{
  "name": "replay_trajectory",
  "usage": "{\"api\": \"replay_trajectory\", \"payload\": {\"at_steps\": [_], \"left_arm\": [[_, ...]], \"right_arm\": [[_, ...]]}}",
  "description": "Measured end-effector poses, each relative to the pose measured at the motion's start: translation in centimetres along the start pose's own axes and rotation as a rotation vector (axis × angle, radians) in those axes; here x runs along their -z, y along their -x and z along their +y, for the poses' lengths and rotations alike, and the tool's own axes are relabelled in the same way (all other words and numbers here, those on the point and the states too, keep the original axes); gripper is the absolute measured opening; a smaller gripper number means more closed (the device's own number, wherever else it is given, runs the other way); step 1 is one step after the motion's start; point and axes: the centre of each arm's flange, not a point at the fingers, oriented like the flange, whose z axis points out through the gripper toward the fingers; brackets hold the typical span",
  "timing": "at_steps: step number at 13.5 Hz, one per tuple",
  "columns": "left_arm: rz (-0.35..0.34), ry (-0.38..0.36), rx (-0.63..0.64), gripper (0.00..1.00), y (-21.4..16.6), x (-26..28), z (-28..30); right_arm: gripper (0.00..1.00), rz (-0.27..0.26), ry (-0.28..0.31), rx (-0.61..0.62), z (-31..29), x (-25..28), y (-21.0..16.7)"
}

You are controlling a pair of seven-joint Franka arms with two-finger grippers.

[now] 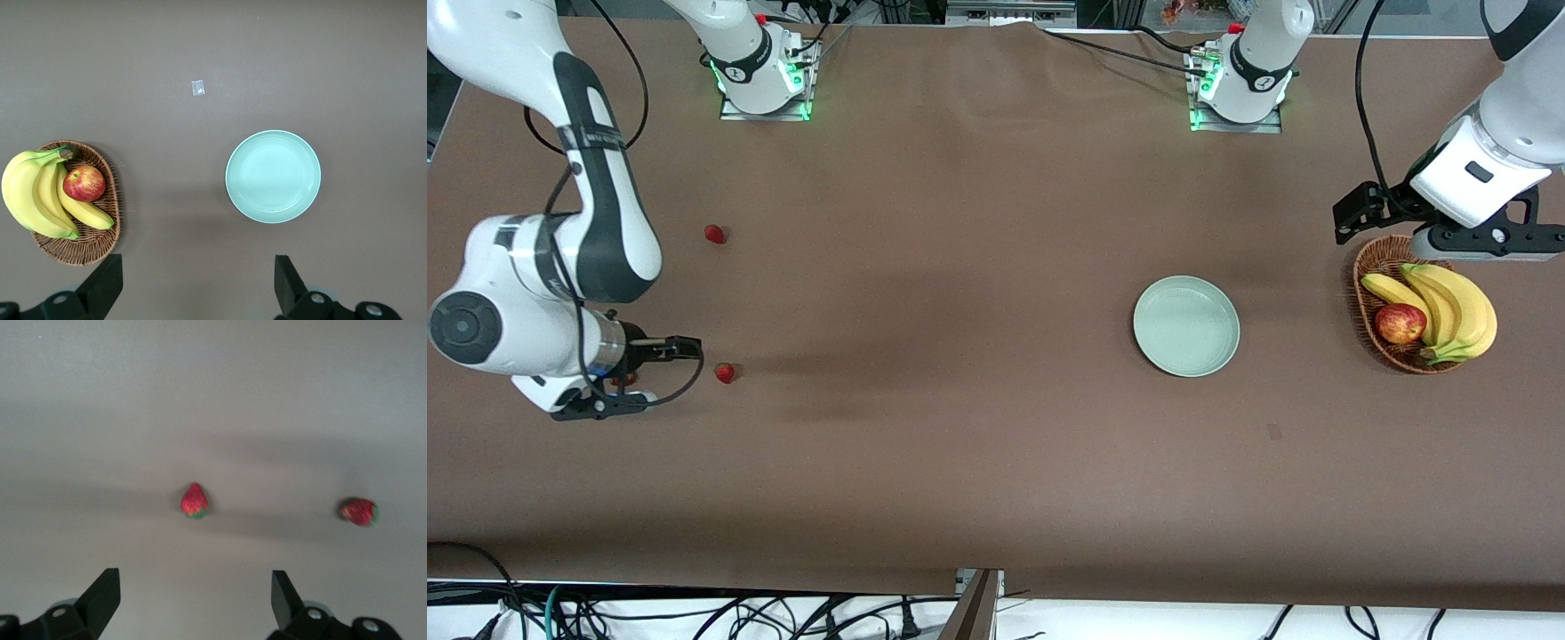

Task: Collect all strawberries into plate
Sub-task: 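Close the right gripper on the strawberry and lift it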

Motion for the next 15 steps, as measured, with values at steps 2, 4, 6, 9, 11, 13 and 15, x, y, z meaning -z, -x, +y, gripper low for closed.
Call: {"api": "replay_trajectory", "payload": {"at_steps": [2,4,6,9,11,13,15], "left_arm": [[0.0,0.0,0.0,1.0,0.0,0.0,0.0],[0.0,0.0,0.0,1.0,0.0,0.0,0.0],[0.0,0.0,0.0,1.0,0.0,0.0,0.0],[0.0,0.0,0.0,1.0,0.0,0.0,0.0],[0.0,0.0,0.0,1.0,0.0,0.0,0.0],[0.0,0.0,0.0,1.0,0.0,0.0,0.0],[0.0,0.0,0.0,1.0,0.0,0.0,0.0]], "right_arm": [[1.0,0.009,0.0,0.007,-0.4,-2.6,-1.0],[1.0,0.019,0.0,0.012,-0.7,-5.3,-1.8],[1.0,0.013,0.0,0.02,-1.3,-7.6,-2.3],[1.0,0.004,-0.001,0.025,-1.6,-10.4,-2.4],[1.0,-0.003,-0.002,0.025,-1.7,-11.2,-2.2],[1.0,-0.009,-0.003,0.026,-1.7,-11.6,-2.0],[1.0,-0.018,-0.003,0.025,-1.6,-12.1,-1.9]]}}
